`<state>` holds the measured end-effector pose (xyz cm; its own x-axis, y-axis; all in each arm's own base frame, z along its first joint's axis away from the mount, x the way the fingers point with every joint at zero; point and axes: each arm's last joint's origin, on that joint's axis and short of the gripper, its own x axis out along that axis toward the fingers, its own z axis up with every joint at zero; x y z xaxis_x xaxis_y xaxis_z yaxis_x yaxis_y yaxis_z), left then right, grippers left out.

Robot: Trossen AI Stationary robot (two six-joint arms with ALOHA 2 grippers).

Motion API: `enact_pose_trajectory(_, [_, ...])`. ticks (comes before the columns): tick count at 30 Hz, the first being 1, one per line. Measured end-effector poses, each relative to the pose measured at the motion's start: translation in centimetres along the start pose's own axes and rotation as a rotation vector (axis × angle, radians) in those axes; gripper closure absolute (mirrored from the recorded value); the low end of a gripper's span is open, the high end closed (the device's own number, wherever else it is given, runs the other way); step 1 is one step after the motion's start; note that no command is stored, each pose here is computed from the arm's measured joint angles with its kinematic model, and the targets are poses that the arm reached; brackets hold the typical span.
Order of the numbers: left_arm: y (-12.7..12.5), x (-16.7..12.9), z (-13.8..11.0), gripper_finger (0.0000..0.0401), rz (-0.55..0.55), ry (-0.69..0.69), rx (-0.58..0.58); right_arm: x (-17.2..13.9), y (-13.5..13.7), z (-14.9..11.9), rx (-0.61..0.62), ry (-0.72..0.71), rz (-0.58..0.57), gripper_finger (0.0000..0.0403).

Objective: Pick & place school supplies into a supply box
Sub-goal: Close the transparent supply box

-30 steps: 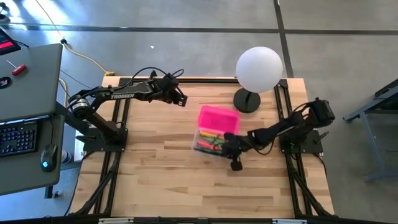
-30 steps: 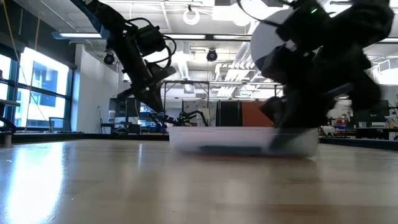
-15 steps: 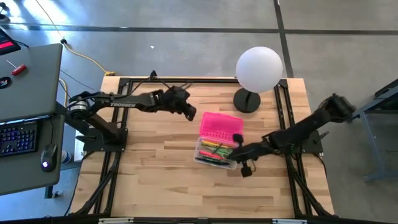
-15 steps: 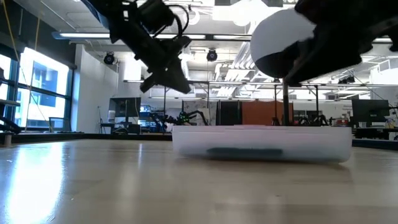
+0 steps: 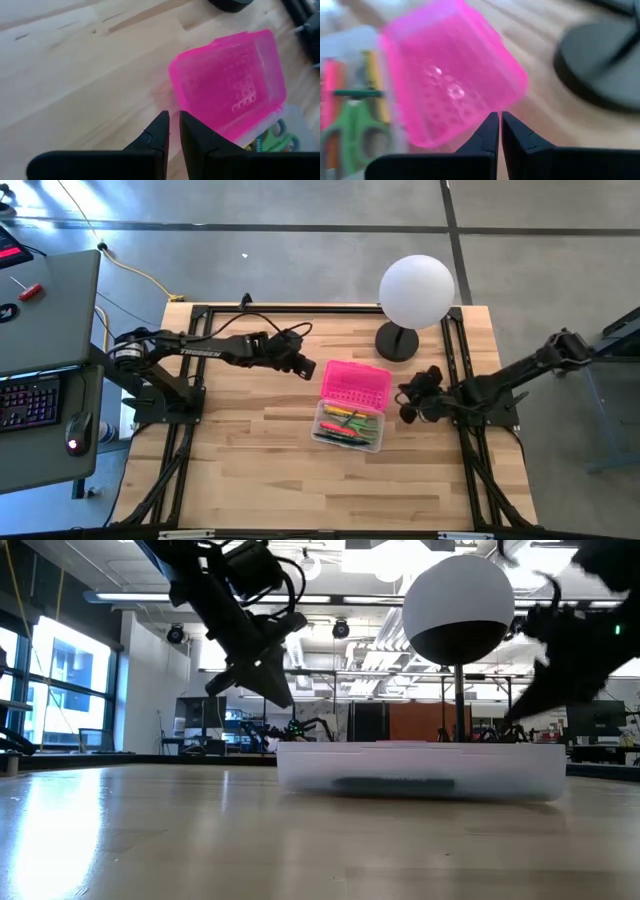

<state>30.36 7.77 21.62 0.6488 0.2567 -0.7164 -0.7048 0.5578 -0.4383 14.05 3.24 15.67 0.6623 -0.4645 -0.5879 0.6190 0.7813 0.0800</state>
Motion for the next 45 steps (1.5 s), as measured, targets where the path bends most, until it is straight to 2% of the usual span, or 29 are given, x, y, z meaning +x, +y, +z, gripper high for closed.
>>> enact_pose_trajectory(3, [0.1,0.6,-0.1,0.0327,0.014,-0.003,-0.021,1.2,-1.2,-1.6,0.116,0.045,-0.01,0.0403])
enact_pose_trajectory(7, [0.4,2.1,-0.6,0.0327,0.04,0.021,-0.037,2.4,-2.0,-2.4,0.222,0.073,0.042,0.0403])
enact_pose_trajectory(14, [0.5,5.1,-1.3,0.0327,0.003,0.05,-0.042,3.6,-3.4,-2.6,0.318,0.118,0.035,0.0403])
enact_pose_trajectory(19, [0.8,6.3,-1.6,0.0327,-0.007,0.065,-0.044,4.1,-4.4,-2.6,0.392,0.129,-0.001,0.0403])
enact_pose_trajectory(29, [2.1,6.4,-0.3,0.0327,0.007,0.047,-0.079,4.5,-4.6,-1.8,0.437,0.087,0.023,0.0403])
enact_pose_trajectory(35, [1.9,6.4,-0.4,0.0327,-0.024,0.071,-0.047,5.0,-4.3,-1.8,0.436,0.086,0.021,0.0403])
enact_pose_trajectory(45, [2.2,6.7,-0.5,0.0327,0.004,0.061,-0.025,6.3,-3.8,-2.1,0.408,0.084,0.013,0.0403])
